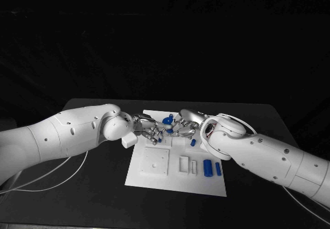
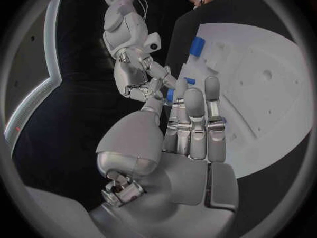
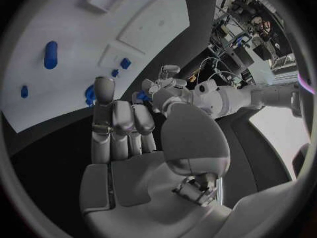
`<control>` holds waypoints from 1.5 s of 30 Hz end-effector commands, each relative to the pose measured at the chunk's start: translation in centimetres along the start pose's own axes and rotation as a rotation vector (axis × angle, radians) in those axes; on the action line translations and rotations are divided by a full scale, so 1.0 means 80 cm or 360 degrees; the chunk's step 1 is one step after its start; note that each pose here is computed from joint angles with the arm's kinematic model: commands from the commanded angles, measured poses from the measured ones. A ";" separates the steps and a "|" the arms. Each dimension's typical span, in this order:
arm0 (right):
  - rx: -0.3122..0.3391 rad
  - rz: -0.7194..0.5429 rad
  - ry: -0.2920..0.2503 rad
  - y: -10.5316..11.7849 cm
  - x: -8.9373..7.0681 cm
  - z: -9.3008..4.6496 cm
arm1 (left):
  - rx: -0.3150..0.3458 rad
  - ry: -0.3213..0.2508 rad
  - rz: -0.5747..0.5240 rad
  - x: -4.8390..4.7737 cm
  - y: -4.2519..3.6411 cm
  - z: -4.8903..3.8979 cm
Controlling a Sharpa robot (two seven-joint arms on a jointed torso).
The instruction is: Assemble the parts on the task board
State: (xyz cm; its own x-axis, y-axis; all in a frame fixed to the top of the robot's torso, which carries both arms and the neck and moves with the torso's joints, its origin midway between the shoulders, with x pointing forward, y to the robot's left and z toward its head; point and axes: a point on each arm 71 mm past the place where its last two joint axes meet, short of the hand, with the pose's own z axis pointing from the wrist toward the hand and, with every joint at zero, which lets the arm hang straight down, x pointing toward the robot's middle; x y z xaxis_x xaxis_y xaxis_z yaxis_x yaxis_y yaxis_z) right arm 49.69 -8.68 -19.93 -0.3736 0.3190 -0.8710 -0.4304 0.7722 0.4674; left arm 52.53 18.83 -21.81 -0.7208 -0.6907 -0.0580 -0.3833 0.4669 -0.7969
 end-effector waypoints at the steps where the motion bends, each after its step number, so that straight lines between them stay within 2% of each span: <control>1: -0.0021 0.0012 0.0003 0.003 0.001 0.000 | 0.0005 0.0019 0.0017 0.003 -0.0025 0.001; 45: -0.0014 0.0013 0.0016 0.002 0.002 -0.001 | 0.0012 0.0031 0.0042 0.006 -0.0041 0.003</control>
State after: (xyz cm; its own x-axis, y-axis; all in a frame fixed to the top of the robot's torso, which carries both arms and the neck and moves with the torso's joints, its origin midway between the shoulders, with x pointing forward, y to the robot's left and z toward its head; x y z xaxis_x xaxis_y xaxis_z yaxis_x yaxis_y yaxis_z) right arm 49.48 -8.37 -19.89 -0.3841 0.3254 -0.8641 -0.4343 0.7622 0.4801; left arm 52.57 18.56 -21.83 -0.7282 -0.6811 -0.0761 -0.3709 0.4851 -0.7919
